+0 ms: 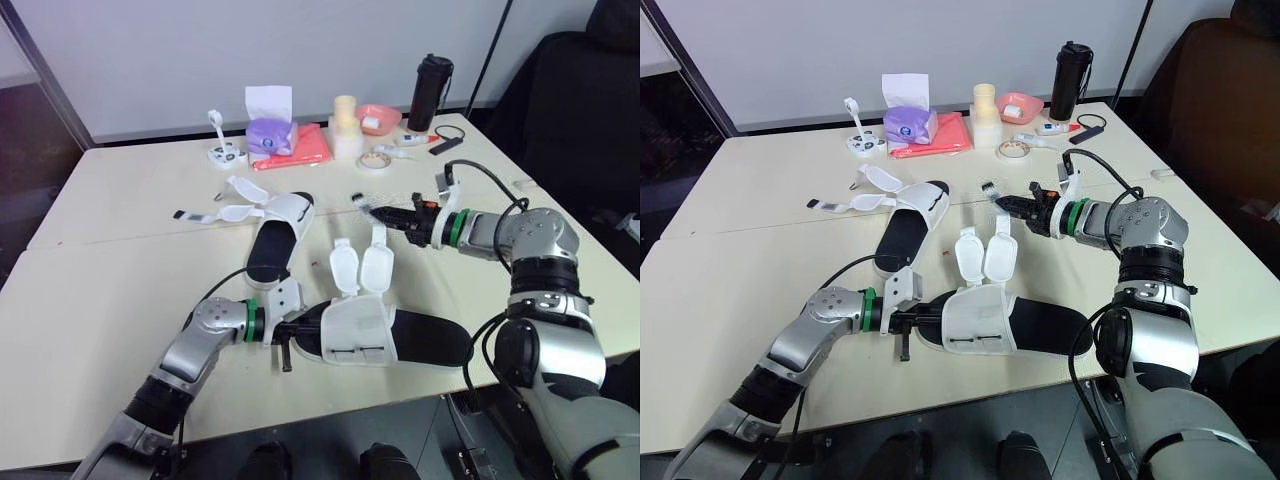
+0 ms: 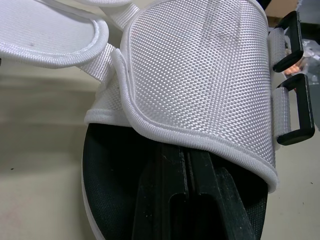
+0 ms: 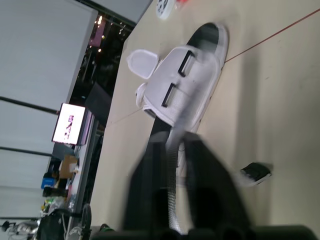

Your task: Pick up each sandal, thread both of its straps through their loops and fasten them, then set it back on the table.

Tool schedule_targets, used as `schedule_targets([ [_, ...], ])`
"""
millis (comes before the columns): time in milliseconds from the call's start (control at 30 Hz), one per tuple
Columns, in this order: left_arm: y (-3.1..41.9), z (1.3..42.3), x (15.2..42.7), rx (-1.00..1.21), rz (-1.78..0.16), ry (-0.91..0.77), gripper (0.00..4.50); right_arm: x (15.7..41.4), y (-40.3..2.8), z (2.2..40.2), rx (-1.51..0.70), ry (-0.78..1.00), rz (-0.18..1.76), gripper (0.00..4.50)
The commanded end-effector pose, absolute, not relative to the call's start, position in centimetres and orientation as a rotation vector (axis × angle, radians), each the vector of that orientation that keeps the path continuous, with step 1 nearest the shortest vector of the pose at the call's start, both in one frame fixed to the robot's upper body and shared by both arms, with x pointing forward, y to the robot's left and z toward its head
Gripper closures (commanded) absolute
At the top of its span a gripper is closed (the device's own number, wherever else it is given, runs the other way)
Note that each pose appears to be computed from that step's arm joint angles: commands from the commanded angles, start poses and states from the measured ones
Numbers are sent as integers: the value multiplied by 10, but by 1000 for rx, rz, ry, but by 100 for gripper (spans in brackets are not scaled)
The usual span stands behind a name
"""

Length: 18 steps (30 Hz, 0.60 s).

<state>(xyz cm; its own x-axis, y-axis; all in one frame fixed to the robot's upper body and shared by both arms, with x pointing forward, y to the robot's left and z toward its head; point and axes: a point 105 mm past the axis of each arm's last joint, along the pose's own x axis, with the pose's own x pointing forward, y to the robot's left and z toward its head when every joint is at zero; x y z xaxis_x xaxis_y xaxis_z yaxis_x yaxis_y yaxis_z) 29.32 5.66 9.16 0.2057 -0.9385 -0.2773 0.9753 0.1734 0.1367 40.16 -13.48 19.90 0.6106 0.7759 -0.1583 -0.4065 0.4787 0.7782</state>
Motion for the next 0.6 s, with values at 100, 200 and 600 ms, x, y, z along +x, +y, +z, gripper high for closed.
schedule_targets([
  [100, 58, 96, 296, 308, -1335, 120, 450, 396, -132, 217, 766, 475, 834, 445],
  [200, 58, 96, 297, 305, -1328, 117, 450, 385, -129, 234, 733, 409, 918, 445],
  [600, 62, 95, 296, 296, -1314, 126, 450, 286, -107, 223, -262, -14, 1079, 445],
])
